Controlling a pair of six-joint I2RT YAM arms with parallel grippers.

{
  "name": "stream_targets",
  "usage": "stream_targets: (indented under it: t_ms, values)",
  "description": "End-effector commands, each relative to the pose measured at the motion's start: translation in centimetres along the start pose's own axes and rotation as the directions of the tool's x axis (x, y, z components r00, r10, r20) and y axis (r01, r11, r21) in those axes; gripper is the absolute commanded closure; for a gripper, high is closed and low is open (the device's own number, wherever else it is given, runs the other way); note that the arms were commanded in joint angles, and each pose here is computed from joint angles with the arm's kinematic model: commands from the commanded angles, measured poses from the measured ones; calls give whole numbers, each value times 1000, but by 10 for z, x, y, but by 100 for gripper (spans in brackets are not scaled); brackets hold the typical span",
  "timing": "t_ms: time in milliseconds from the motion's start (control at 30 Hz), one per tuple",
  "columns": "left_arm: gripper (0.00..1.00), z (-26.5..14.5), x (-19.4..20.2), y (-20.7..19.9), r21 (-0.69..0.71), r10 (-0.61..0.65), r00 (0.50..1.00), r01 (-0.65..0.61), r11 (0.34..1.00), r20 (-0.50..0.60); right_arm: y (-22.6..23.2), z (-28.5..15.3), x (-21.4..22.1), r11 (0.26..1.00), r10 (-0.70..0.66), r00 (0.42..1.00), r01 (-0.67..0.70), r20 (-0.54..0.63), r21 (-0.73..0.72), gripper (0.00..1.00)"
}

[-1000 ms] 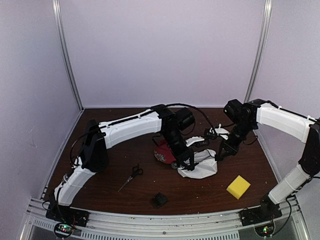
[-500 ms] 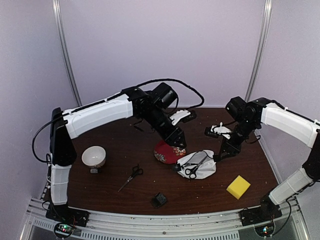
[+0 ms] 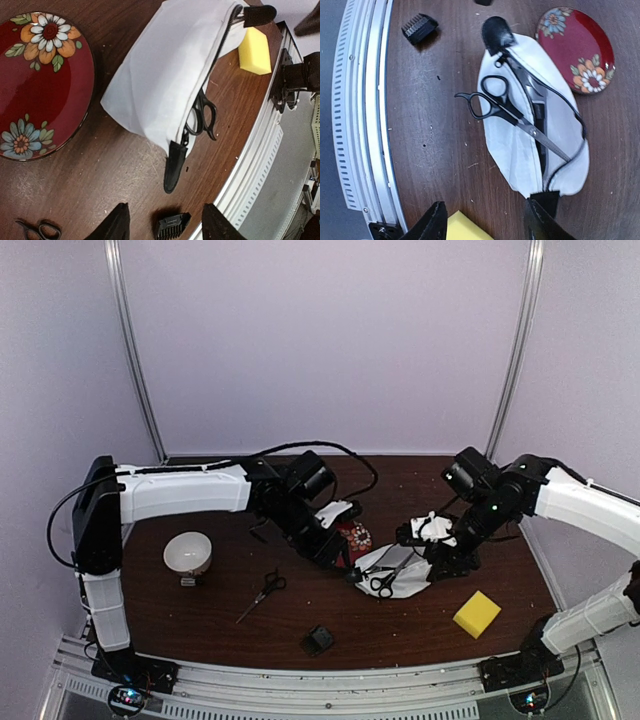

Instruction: Sort the hair-cutting tools

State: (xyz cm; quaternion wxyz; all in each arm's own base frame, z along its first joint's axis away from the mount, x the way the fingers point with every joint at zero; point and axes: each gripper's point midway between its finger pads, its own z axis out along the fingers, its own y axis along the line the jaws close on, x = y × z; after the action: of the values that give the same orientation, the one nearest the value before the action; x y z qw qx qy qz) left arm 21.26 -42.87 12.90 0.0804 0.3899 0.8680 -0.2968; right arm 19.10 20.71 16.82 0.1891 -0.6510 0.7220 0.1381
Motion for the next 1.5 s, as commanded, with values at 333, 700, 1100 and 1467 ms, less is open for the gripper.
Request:
stream_targets:
  t_ms: [333, 700, 1100, 1467]
  values:
    - [51, 31, -21, 0, 163, -138, 987, 123, 979, 83, 3, 84, -36, 919, -349, 933, 360, -93, 162, 54]
    - [78, 42, -13, -2, 221, -146, 989, 137, 966, 28, 5, 120, -33, 895, -395, 902, 421, -176, 148, 48]
    - [96, 44, -10, -3, 250, -137, 990, 131, 959, 9, -6, 128, -14, 857, -422, 863, 480, -278, 187, 37]
    - [100, 46, -7, 0, 252, -143, 990, 139, 958, -2, -18, 102, -40, 847, -376, 909, 416, -182, 330, 45]
